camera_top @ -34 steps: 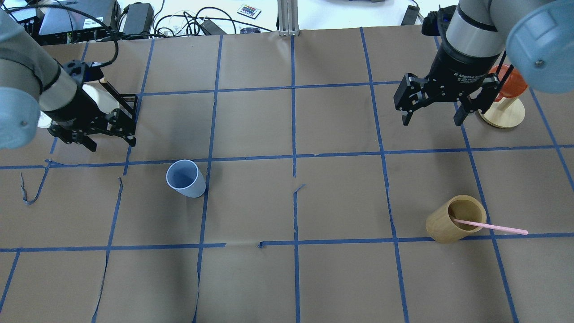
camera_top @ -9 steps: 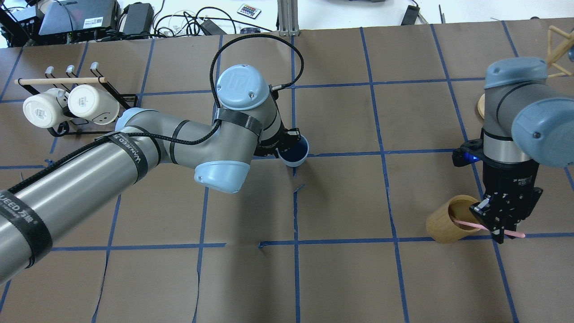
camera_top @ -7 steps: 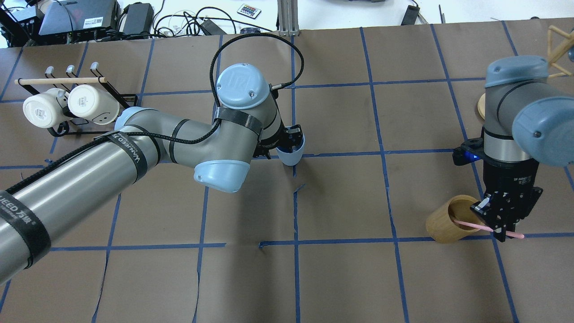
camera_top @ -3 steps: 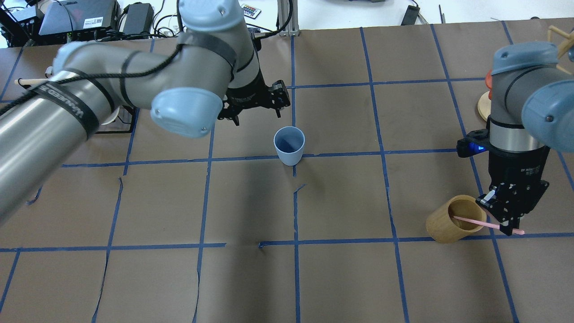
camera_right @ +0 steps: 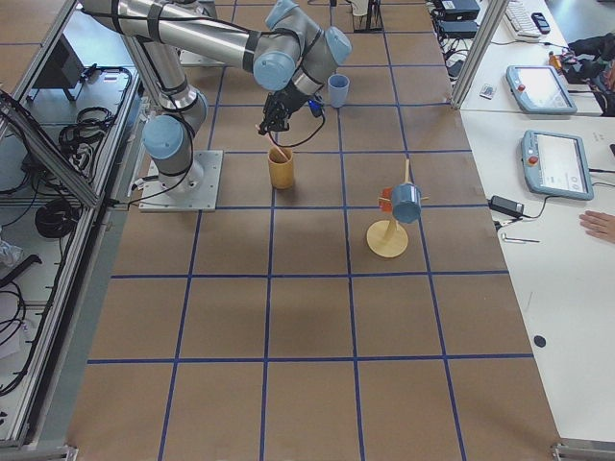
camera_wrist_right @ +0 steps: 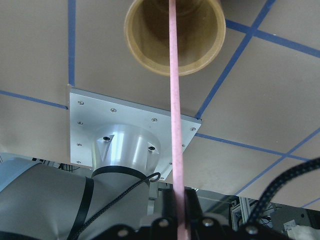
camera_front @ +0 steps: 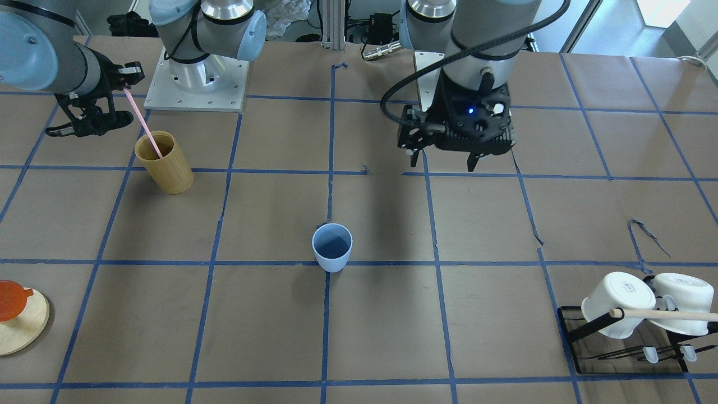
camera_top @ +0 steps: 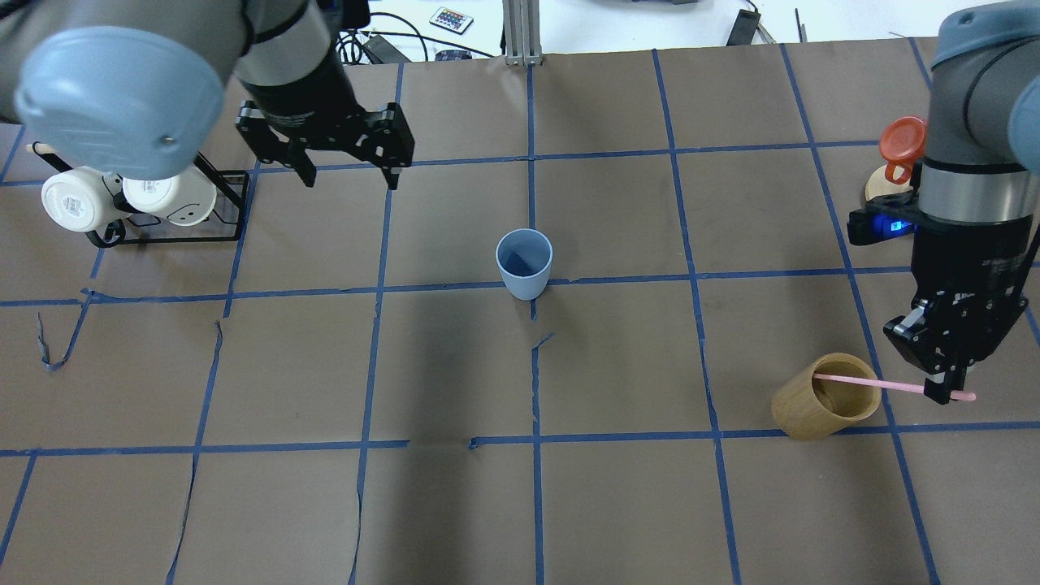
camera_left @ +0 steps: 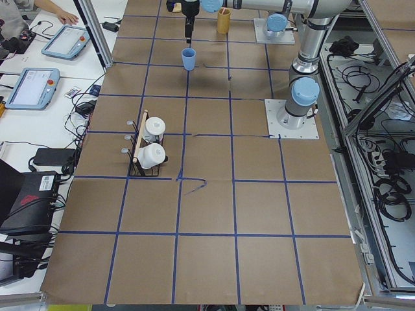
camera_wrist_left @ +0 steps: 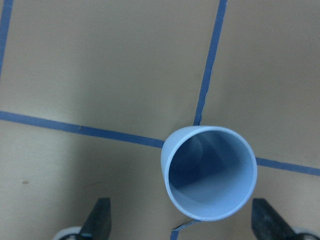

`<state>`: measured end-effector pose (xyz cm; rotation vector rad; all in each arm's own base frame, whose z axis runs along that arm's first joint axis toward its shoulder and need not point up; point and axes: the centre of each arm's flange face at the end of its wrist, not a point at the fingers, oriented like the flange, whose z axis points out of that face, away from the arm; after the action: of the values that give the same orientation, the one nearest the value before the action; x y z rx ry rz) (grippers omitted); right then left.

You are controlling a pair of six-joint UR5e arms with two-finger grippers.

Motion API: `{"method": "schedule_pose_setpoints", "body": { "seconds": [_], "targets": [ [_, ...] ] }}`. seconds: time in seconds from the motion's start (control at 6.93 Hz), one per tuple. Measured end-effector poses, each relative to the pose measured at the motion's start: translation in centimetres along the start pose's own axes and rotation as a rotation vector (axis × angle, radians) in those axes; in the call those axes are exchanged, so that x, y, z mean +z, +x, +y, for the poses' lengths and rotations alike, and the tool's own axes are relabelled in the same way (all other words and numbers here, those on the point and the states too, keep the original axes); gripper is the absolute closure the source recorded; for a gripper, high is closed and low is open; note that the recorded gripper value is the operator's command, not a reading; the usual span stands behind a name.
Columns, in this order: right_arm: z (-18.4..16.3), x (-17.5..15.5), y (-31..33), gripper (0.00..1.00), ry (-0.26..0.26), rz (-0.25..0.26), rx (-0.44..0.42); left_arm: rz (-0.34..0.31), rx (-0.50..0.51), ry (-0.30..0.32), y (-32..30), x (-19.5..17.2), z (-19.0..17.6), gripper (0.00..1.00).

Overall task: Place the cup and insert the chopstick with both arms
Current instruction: 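Release the blue cup upright and raise the left gripper while the right lifts the chopstick, then carry the pink chopstick with the right gripper over the blue cup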

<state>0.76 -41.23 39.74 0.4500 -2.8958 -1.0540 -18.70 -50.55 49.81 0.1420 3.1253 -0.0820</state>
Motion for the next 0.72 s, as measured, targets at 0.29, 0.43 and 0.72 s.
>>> {"method": "schedule_pose_setpoints", "body": {
  "seconds": [0.29,0.43,0.72],
  "targets": [
    [2.7,-4.0,-0.3,0.84,0.001,-0.013,-0.003,-0.001,0.003,0.017,-3.5,-1.2,1.1,0.07],
    [3.7,-5.7,-0.6,0.85,0.012,-0.03,0.005,-0.004,0.0,0.049,-4.0,-1.2,1.1,0.0],
    [2.9,-7.6,-0.9,0.85,0.034,-0.082,0.065,-0.007,-0.008,0.085,-4.4,-1.3,1.0,0.0]
  ]
}}
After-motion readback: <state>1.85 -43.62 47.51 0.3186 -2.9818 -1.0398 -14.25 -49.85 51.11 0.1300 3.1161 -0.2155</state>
